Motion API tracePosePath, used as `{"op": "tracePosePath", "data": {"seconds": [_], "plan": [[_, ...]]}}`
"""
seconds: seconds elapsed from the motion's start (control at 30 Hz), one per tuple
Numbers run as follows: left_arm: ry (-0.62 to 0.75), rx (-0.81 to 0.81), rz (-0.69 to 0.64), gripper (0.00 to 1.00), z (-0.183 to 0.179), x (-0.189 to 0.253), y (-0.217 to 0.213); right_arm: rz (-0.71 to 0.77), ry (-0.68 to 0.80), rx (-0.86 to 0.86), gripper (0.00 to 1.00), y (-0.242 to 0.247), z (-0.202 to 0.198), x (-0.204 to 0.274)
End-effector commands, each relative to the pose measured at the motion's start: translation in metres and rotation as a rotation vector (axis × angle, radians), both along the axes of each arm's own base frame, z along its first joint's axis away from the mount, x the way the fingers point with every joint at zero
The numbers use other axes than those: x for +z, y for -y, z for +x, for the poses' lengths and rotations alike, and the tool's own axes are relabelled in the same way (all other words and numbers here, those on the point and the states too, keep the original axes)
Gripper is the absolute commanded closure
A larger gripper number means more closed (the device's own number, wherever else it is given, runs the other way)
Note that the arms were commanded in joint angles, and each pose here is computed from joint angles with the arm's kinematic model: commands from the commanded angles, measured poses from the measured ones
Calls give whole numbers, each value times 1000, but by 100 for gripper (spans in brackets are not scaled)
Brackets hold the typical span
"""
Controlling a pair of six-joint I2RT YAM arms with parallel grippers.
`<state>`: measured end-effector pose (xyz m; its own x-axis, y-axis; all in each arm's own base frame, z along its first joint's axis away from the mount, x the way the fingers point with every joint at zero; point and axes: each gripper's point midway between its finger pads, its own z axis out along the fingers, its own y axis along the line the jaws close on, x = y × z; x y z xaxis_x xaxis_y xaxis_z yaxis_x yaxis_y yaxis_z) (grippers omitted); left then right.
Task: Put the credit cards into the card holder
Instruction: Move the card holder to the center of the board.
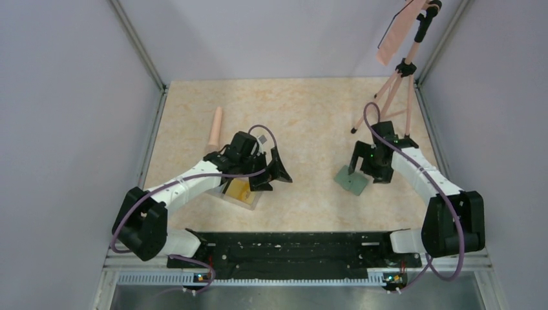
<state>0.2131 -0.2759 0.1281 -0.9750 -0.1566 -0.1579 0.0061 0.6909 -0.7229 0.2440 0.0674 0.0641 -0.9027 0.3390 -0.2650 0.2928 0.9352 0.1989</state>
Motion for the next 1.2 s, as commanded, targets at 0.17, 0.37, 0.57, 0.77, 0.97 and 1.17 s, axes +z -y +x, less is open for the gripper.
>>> {"op": "tracePosePath", "data": {"seconds": [0.17,0.37,0.57,0.77,0.97,1.17], "plan": [[34,4,-25,2,1,6,1,-79,40,143,7,15,52,-3],[39,3,-25,2,-1,6,-1,105,-47,220,14,-18,49,-29],[13,14,-31,2,-9,-1,-5,261,-71,236,23,-45,24,-21],[-23,11,-28,3,-13,-12,-4,387,-104,279,45,-86,-5,-18],[-105,1,-38,9,-11,-32,6,279,-74,248,44,-77,-2,-26],[-107,-22,-62,17,15,-40,33,181,-35,217,39,-59,12,-30]]}}
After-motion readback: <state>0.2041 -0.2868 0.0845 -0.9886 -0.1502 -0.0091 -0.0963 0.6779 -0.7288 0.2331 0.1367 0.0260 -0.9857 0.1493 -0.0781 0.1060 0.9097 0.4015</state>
